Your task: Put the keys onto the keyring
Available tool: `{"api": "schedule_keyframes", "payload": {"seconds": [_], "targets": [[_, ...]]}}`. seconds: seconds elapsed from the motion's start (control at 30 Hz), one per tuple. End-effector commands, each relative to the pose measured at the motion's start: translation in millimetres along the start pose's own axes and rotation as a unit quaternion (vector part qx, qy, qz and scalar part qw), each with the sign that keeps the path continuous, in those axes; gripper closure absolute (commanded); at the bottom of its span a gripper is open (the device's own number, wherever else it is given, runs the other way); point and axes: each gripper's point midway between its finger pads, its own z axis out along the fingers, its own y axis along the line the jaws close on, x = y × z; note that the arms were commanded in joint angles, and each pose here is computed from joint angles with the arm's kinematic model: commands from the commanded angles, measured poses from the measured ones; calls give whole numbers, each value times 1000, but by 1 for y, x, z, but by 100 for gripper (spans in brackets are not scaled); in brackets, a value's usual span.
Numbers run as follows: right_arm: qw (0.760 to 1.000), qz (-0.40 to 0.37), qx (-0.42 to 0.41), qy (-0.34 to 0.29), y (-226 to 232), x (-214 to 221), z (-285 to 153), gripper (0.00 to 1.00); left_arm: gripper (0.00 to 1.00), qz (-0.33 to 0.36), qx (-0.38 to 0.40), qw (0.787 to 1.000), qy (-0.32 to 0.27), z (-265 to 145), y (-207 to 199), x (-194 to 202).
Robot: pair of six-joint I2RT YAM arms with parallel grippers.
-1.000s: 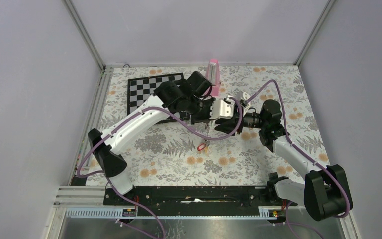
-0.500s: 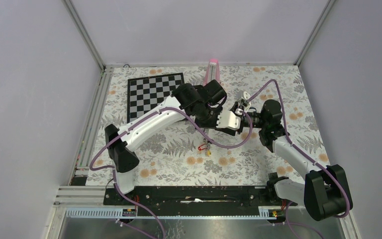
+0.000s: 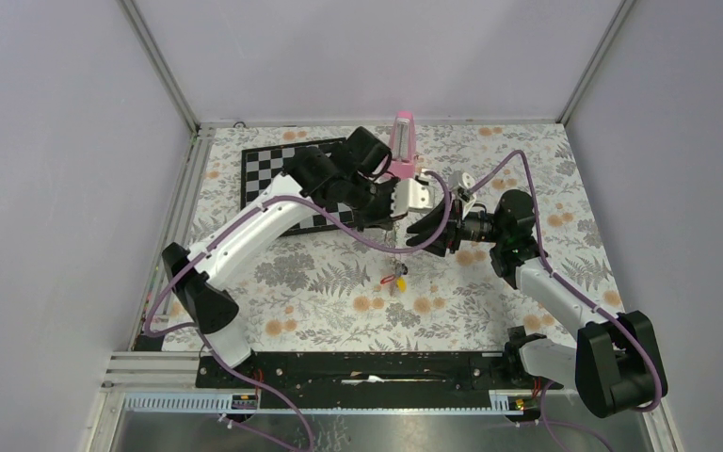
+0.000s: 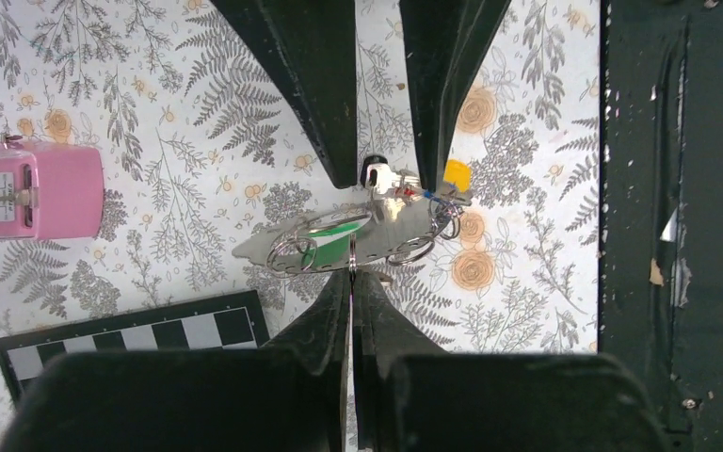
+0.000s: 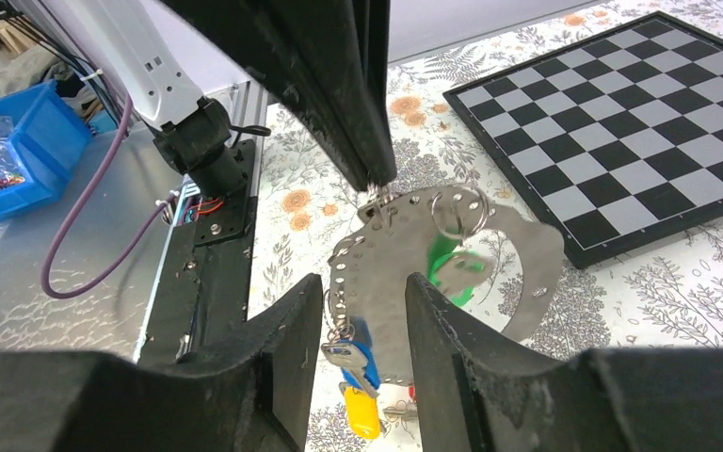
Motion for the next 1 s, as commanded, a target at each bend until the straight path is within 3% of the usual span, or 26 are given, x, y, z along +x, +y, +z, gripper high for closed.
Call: {"api": "schedule_keyframes", "payload": {"seconds": [0.0, 0.5, 0.97], "targets": [[999, -30, -22, -11, 9, -11, -1, 55, 100, 6, 9, 996, -87, -14, -5, -33], [998, -44, -33, -15, 17, -18, 0, 54, 100, -21, 50, 992, -112, -3, -14, -38], [998, -42, -43, -14, 22, -20, 3, 66, 100, -26, 55, 992, -111, 2, -13, -37]]}}
